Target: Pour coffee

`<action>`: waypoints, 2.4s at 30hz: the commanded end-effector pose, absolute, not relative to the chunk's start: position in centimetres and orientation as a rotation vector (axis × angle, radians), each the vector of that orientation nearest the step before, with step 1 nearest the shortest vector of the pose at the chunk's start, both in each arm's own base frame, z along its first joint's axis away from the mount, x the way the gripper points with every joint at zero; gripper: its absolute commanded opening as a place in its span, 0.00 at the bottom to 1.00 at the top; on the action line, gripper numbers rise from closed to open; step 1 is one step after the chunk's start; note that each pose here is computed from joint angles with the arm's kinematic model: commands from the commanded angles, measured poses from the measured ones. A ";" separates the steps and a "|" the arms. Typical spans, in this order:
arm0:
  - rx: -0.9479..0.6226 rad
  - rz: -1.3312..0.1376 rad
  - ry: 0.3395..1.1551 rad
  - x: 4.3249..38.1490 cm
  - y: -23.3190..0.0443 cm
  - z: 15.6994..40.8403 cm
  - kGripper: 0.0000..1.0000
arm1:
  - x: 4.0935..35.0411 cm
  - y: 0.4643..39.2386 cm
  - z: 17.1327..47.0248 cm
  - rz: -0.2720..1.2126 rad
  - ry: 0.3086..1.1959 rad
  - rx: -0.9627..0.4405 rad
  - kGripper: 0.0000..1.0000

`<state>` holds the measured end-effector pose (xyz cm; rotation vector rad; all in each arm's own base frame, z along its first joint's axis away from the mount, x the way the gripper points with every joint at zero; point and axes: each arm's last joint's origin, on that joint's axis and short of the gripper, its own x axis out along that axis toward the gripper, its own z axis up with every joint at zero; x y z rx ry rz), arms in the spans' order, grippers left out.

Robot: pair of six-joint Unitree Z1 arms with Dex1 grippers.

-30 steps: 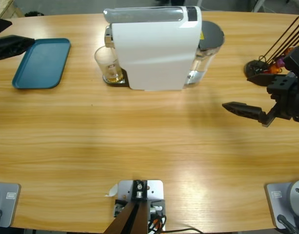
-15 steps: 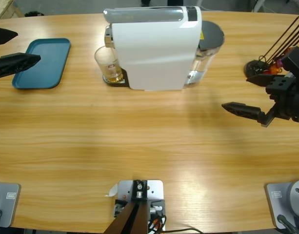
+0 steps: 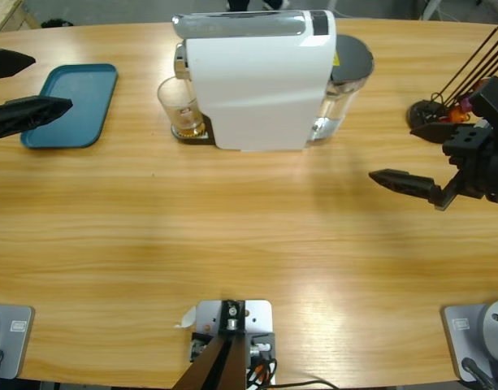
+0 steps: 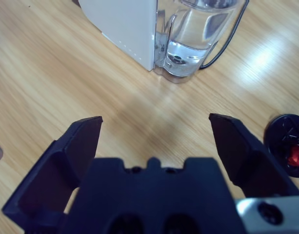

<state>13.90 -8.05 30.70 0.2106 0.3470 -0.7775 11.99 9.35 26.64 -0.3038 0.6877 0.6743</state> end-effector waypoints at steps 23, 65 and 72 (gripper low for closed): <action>0.223 -0.822 0.411 13.5 -8.4 29.1 1.00 | 11.8 9.4 25.4 0.686 0.730 -0.325 1.00; 0.248 -0.816 0.451 13.9 -8.8 27.9 1.00 | 11.9 9.4 25.3 0.682 0.732 -0.326 1.00; 0.244 -0.814 0.442 13.7 -8.7 28.1 1.00 | 11.8 9.4 25.4 0.682 0.728 -0.324 1.00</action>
